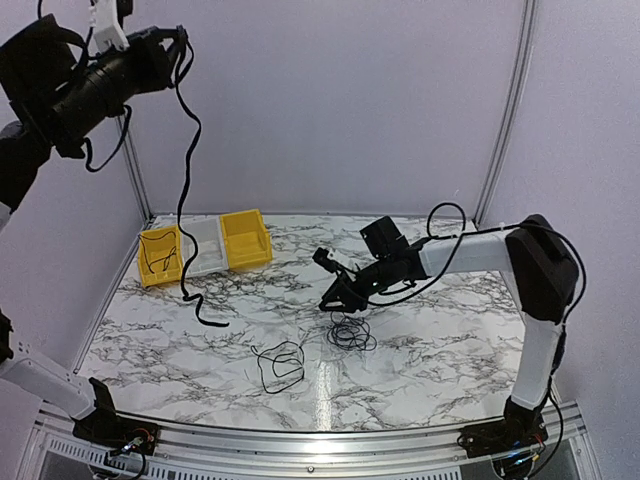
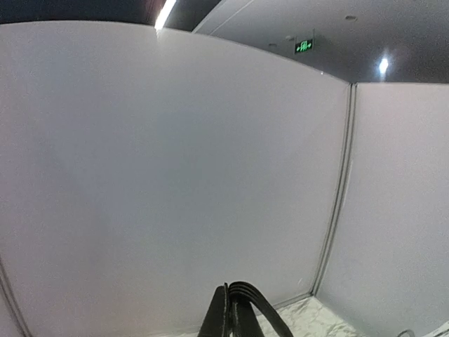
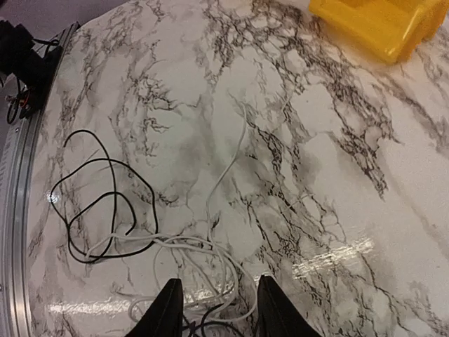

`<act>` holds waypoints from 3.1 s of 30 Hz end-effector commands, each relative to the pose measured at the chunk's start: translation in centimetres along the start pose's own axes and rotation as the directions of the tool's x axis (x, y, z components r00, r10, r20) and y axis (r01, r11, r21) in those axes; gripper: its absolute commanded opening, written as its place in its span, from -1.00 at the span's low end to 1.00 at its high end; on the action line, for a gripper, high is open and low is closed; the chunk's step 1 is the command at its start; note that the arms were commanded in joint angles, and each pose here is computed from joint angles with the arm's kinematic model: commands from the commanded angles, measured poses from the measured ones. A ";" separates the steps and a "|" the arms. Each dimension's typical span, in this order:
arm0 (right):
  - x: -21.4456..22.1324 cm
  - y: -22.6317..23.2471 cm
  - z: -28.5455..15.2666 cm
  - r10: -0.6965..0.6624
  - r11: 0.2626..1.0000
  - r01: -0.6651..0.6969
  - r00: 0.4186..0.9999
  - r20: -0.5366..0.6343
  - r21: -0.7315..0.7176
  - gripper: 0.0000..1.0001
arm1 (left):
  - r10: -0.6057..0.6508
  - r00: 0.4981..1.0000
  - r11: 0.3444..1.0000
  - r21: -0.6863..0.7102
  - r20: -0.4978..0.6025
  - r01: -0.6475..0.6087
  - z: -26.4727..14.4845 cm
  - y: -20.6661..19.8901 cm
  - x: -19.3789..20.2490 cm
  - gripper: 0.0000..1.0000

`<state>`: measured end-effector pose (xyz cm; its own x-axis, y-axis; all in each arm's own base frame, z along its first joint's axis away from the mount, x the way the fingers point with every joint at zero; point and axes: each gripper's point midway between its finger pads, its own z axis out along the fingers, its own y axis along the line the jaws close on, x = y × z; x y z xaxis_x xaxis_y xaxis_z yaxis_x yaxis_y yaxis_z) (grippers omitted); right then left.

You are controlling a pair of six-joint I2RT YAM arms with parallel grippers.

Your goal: Untangle the cables

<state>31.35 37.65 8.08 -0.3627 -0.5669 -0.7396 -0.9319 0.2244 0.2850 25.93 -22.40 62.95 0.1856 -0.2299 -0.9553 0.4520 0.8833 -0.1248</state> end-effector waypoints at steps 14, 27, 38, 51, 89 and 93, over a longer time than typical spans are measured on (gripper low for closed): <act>-0.2 2.8 -12.5 -0.254 0.925 0.241 0.967 0.006 0.293 0.10 | 0.110 0.952 0.904 -0.370 -0.284 -0.215 1.7 15.4 10.1 -1.00; 2.2 -1.7 -15.1 -0.171 0.911 0.155 0.985 0.007 0.383 0.10 | 0.047 0.968 0.856 -0.489 -0.245 -0.166 4.0 22.6 7.2 -1.00; 2.8 -1.8 -14.9 -0.171 0.911 0.162 0.985 -0.009 0.380 0.10 | -0.029 0.961 0.806 -0.575 -0.275 -0.139 5.4 30.2 10.0 -1.00; 3.7 -2.4 -14.5 -0.158 0.911 0.159 0.987 -0.034 0.380 0.10 | -0.098 0.943 0.778 -0.615 -0.317 -0.126 6.5 35.2 13.8 -1.00; 5.1 -2.6 -13.6 -0.151 0.923 0.171 0.985 -0.084 0.344 0.10 | -0.404 0.751 0.736 -0.673 -0.522 -0.072 -1.8 38.7 38.3 -1.00; 5.4 -2.6 -13.4 -0.143 0.927 0.167 0.985 -0.095 0.334 0.10 | -0.447 0.706 0.733 -0.677 -0.549 -0.061 -2.0 38.7 41.5 -1.00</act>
<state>31.47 23.52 11.60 -0.2260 -0.6562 -0.7200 -0.9201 0.3864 -0.0634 48.23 4.02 18.56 -0.5649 -0.3094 -0.7650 -0.2889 0.9425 -0.1679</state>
